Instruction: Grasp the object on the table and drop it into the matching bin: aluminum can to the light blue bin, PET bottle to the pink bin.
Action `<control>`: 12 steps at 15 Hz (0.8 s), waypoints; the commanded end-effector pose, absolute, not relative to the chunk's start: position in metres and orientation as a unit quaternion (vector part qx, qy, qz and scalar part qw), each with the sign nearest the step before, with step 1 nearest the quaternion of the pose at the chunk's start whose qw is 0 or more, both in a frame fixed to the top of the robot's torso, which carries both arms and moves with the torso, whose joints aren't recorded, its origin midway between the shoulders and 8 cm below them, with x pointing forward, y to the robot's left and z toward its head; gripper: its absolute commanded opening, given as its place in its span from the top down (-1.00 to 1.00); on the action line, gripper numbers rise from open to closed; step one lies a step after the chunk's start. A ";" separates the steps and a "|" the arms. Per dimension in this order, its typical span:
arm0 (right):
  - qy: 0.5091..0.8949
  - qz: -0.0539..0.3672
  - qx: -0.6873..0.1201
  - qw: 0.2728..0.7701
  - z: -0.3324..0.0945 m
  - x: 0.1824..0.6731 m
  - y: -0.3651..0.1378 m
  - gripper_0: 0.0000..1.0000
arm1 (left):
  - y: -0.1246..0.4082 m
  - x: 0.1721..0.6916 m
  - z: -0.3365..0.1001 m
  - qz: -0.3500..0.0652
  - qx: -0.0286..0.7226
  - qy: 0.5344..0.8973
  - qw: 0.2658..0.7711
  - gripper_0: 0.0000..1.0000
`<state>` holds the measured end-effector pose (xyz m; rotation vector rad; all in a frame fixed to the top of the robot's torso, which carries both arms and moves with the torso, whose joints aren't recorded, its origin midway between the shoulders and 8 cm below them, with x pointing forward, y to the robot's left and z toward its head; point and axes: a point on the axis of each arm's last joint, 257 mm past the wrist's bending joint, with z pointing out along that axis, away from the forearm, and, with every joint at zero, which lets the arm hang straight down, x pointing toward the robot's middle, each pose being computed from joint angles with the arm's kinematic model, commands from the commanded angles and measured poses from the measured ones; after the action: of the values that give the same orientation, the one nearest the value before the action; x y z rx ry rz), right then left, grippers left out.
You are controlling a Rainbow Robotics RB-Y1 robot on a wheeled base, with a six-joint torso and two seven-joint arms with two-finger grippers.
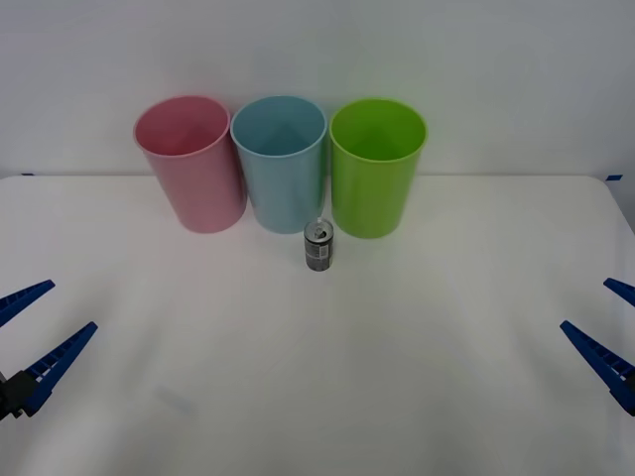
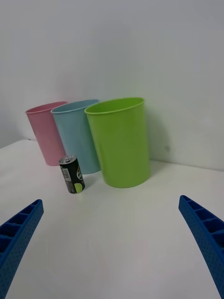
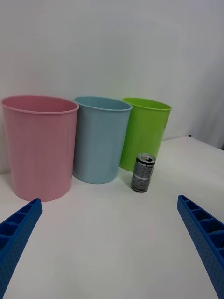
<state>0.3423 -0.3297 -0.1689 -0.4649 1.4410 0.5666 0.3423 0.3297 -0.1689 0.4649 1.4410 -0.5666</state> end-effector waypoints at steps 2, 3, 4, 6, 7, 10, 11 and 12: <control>0.642 0.261 -0.207 0.691 -0.170 0.339 -0.325 -1.00 | 0.330 0.342 -0.169 -0.253 0.208 0.645 0.691 -1.00; 0.639 0.261 -0.209 0.693 -0.167 0.339 -0.324 -1.00 | 0.330 0.342 -0.169 -0.253 0.208 0.645 0.691 -1.00; 0.635 0.262 -0.214 0.695 -0.160 0.336 -0.319 -1.00 | 0.330 0.342 -0.169 -0.253 0.208 0.645 0.691 -1.00; 0.640 0.253 -0.211 0.694 -0.161 0.335 -0.317 -1.00 | 0.330 0.342 -0.169 -0.253 0.208 0.645 0.691 -1.00; 0.640 0.255 -0.210 0.693 -0.163 0.336 -0.315 -1.00 | 0.330 0.342 -0.169 -0.253 0.208 0.645 0.691 -1.00; 0.644 0.263 -0.213 0.686 -0.172 0.339 -0.301 -1.00 | 0.330 0.342 -0.169 -0.253 0.208 0.645 0.691 -1.00; 0.646 0.266 -0.208 0.684 -0.177 0.343 -0.294 -1.00 | 0.330 0.342 -0.169 -0.253 0.208 0.645 0.691 -1.00; 0.649 0.266 -0.211 0.681 -0.182 0.346 -0.288 -1.00 | 0.330 0.342 -0.169 -0.253 0.208 0.645 0.691 -1.00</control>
<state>0.3437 -0.2927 -0.1782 -0.4701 1.4500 0.5970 0.3423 0.3297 -0.1689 0.4649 1.4409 -0.5666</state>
